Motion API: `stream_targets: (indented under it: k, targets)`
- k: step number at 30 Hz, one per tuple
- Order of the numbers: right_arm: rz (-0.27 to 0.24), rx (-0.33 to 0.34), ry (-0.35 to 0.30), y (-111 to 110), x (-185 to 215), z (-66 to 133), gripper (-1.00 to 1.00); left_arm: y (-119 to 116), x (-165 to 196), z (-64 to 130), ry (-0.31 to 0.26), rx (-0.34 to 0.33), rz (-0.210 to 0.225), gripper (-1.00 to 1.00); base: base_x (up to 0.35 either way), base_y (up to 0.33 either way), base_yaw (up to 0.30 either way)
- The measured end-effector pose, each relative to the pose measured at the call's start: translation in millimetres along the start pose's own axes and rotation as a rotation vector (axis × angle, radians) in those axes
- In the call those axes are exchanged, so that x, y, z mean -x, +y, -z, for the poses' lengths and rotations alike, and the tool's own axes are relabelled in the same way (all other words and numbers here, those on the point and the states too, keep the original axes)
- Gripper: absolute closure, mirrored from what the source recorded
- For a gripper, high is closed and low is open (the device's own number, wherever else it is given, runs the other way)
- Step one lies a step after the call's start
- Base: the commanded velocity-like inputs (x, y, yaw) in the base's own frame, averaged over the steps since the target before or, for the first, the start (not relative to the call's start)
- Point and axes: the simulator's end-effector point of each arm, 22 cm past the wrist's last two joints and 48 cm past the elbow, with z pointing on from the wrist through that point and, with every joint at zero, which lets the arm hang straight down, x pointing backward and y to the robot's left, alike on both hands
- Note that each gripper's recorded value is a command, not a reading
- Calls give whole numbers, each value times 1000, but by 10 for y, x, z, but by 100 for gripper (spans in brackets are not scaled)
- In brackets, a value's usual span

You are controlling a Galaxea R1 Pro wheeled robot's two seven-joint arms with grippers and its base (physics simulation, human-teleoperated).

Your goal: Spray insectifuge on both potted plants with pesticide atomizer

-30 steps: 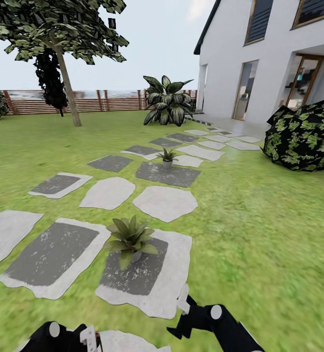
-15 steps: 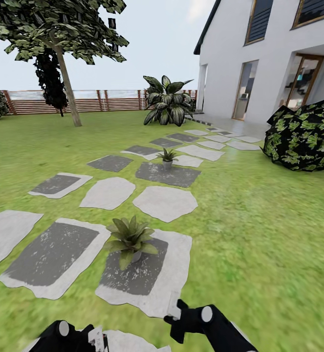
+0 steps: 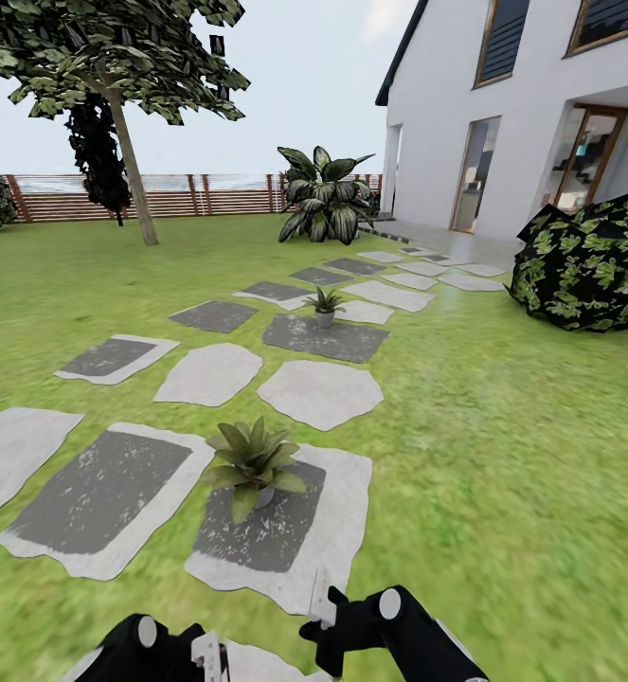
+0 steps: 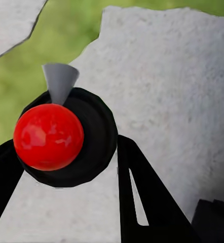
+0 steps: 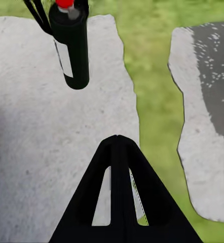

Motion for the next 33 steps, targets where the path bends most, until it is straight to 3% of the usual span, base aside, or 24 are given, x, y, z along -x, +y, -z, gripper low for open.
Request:
stream_targets:
  k: [17, 33]
  targets:
    - [4, 0, -6, 0, 41, -6, 100, -233, 320, -160, -14, -49, -76, 100, 0, 0, 0]
    - [5, 0, -8, 0, 45, -7, 100, -375, 627, -266, -40, -68, -82, 100, 0, 0, 0]
